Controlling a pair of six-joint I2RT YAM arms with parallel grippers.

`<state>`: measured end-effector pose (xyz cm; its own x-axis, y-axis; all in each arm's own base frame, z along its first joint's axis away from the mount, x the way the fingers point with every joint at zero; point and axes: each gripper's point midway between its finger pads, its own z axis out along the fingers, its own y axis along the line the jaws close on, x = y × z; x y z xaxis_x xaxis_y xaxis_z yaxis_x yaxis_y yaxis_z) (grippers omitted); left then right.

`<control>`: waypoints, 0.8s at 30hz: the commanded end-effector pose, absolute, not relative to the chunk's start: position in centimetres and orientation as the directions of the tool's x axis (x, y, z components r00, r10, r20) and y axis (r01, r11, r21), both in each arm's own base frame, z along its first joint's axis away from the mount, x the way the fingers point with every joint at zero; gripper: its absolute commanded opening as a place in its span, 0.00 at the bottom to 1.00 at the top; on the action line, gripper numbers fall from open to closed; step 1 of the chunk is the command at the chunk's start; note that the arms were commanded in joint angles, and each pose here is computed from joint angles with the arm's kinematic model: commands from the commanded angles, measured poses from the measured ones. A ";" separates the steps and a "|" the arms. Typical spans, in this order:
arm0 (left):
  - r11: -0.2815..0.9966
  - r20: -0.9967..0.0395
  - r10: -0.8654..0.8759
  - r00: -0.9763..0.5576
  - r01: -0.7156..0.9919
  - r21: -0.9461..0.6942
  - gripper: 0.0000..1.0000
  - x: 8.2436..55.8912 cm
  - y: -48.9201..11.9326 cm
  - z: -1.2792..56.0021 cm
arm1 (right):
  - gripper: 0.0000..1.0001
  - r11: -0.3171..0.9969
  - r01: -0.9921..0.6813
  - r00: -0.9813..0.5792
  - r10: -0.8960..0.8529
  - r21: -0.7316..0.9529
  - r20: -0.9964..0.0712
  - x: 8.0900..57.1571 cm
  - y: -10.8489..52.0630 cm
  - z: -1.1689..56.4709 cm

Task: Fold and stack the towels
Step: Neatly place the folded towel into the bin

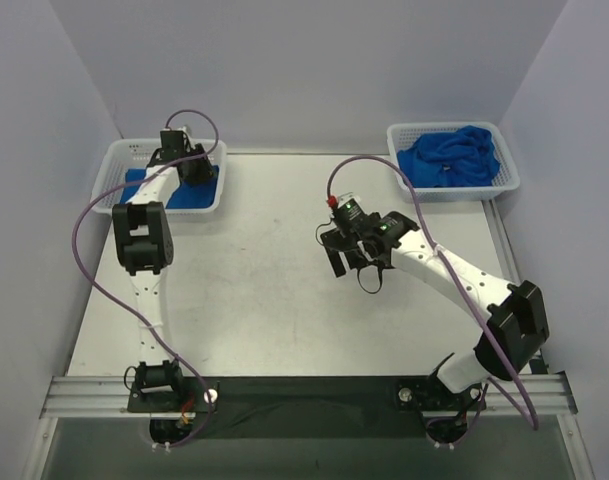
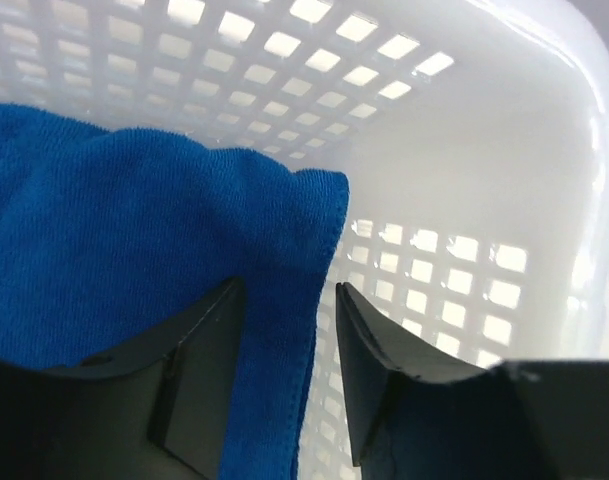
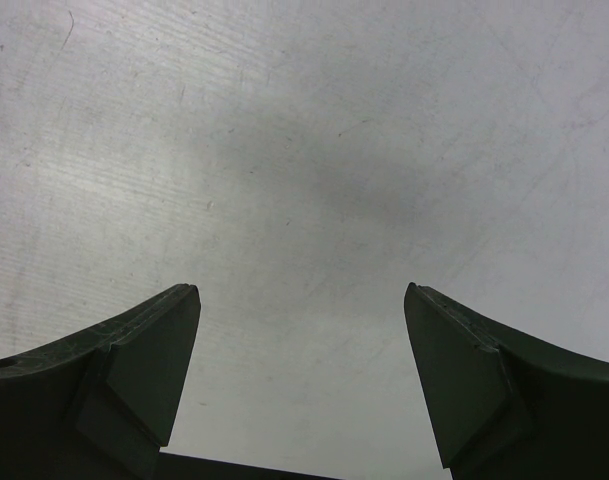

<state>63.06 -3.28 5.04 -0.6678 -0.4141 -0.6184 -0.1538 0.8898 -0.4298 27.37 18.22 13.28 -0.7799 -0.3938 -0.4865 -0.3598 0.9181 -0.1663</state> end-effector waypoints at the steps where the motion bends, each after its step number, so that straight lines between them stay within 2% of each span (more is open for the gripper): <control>1: 0.894 -0.713 -0.410 -0.569 -0.096 -0.437 0.53 63.2 -3.1 13.8 | 0.86 0.933 -0.305 -0.749 -0.359 -0.191 -0.557 28.5 16.6 16.4; 4: 0.906 -0.747 -0.394 -0.535 -0.091 -0.413 0.61 61.9 -2.6 17.5 | 0.86 0.951 -0.254 -0.726 -0.309 -0.178 -0.614 30.0 15.3 19.0; 5: 0.910 -0.770 -0.389 -0.506 -0.079 -0.408 0.62 61.3 -2.3 20.1 | 0.86 0.956 -0.235 -0.716 -0.291 -0.173 -0.635 30.4 14.8 20.0; 7: 0.915 -0.778 -0.380 -0.500 -0.080 -0.395 0.63 59.9 -2.0 21.6 | 0.87 0.969 -0.191 -0.695 -0.246 -0.157 -0.675 31.5 13.7 22.1; 8: 0.918 -0.802 -0.372 -0.467 -0.060 -0.391 0.63 59.0 -2.0 24.5 | 0.87 0.979 -0.138 -0.689 -0.203 -0.149 -0.696 32.3 12.1 23.0; 10: 0.925 -0.813 -0.360 -0.458 -0.060 -0.375 0.66 57.4 -1.6 26.2 | 0.87 0.989 -0.054 -0.671 -0.138 -0.138 -0.729 33.4 9.9 24.7; 13: 0.937 -0.841 -0.325 -0.433 -0.028 -0.347 0.70 54.0 -1.1 29.9 | 0.94 0.988 0.152 -0.635 0.068 -0.038 -0.770 35.2 5.5 26.6; 14: 0.938 -0.852 -0.320 -0.415 -0.011 -0.347 0.70 52.2 -0.9 31.5 | 1.00 0.975 0.224 -0.618 0.147 0.007 -0.772 35.7 4.2 26.7; 18: 0.926 -0.846 -0.349 -0.402 -0.008 -0.378 0.75 46.8 1.3 33.7 | 1.00 0.872 0.469 -0.520 0.398 0.137 -0.755 37.3 -2.9 27.1; 20: 0.918 -0.850 -0.376 -0.369 -0.024 -0.396 0.77 43.8 2.5 35.2 | 1.00 0.841 0.509 -0.489 0.458 0.183 -0.742 38.7 -4.7 27.0; 21: 0.915 -0.829 -0.384 -0.406 -0.051 -0.399 0.79 42.6 2.5 33.8 | 1.00 0.823 0.533 -0.472 0.480 0.193 -0.739 39.2 -5.8 27.0; 22: 0.921 -0.832 -0.370 -0.413 -0.050 -0.385 0.92 41.8 2.3 33.8 | 1.00 0.806 0.556 -0.447 0.498 0.205 -0.743 39.8 -7.1 27.1; 24: 0.923 -0.830 -0.354 -0.431 -0.017 -0.385 0.95 40.1 0.7 33.9 | 0.97 0.804 0.558 -0.440 0.498 0.208 -0.747 41.9 -8.2 26.7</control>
<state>42.51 3.50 35.98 -0.3252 -0.3806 -0.8657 -0.0729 0.9228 -0.3783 39.07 -7.74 26.70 -0.4793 0.4497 -0.7536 0.5565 0.8197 0.1352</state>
